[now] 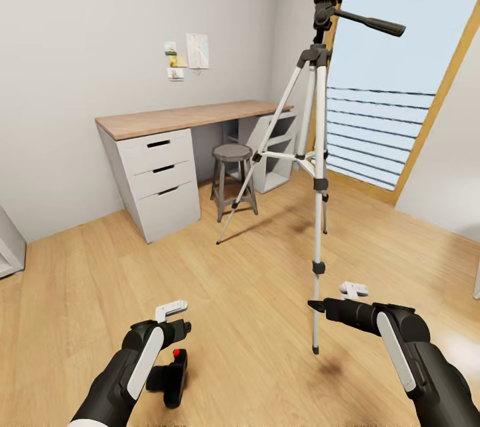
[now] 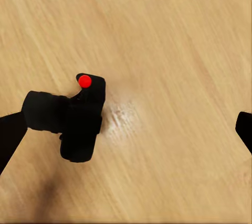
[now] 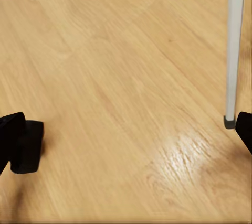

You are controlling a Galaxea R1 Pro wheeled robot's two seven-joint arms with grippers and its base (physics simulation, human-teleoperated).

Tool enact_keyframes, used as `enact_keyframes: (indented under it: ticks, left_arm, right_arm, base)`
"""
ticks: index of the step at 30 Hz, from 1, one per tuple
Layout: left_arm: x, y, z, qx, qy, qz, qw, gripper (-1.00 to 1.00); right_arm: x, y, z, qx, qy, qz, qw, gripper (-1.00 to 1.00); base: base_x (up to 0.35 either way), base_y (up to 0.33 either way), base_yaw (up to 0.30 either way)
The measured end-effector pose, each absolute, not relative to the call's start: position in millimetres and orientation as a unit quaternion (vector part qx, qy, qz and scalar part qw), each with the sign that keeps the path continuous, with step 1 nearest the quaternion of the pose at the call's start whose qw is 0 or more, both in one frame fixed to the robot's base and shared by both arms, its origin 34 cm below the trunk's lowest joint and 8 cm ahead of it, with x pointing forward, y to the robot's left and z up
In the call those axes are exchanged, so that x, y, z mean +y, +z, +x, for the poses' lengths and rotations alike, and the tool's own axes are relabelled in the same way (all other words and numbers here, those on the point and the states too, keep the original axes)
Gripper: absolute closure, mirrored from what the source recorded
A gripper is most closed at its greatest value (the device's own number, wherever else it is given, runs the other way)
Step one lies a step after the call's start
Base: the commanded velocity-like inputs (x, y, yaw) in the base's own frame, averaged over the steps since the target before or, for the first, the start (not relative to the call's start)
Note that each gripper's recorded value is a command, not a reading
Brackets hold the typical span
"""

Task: Attach the digital camera to the camera tripod in the bedroom.

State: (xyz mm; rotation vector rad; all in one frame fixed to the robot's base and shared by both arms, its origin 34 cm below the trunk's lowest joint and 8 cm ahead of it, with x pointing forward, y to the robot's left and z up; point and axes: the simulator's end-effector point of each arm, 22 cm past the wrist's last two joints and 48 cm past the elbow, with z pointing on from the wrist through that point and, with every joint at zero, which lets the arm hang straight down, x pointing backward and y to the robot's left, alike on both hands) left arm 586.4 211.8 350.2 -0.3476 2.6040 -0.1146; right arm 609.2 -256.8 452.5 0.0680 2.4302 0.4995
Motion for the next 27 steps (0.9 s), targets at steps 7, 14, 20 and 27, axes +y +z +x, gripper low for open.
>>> enact_keyframes:
  ticks: [7, 14, 20, 27]
  left_arm:
    - [213.6, 335.1, 581.9, 0.961, -0.037, -0.129, 0.24, -1.0]
    - [214.0, 320.1, 576.8, 0.965, -0.035, -0.129, 0.226, -1.0]
    - [213.9, 307.4, 572.2, 0.967, -0.033, -0.13, 0.215, -1.0]
    - [213.6, 292.8, 566.4, 0.97, -0.032, -0.13, 0.201, -1.0]
  right_arm:
    - [-255.1, 436.7, 607.4, 0.931, 0.191, 0.029, 0.31, -1.0]
    - [-255.5, 420.9, 605.3, 0.935, 0.191, 0.031, 0.297, -1.0]
    - [-256.1, 407.5, 603.1, 0.939, 0.19, 0.033, 0.286, -1.0]
    - [-255.8, 392.1, 599.8, 0.943, 0.19, 0.035, 0.271, -1.0]
  base:
    - [0.0, 0.0, 0.0]
    - [0.0, 0.0, 0.0]
    - [0.0, 0.0, 0.0]
    - [0.0, 0.0, 0.0]
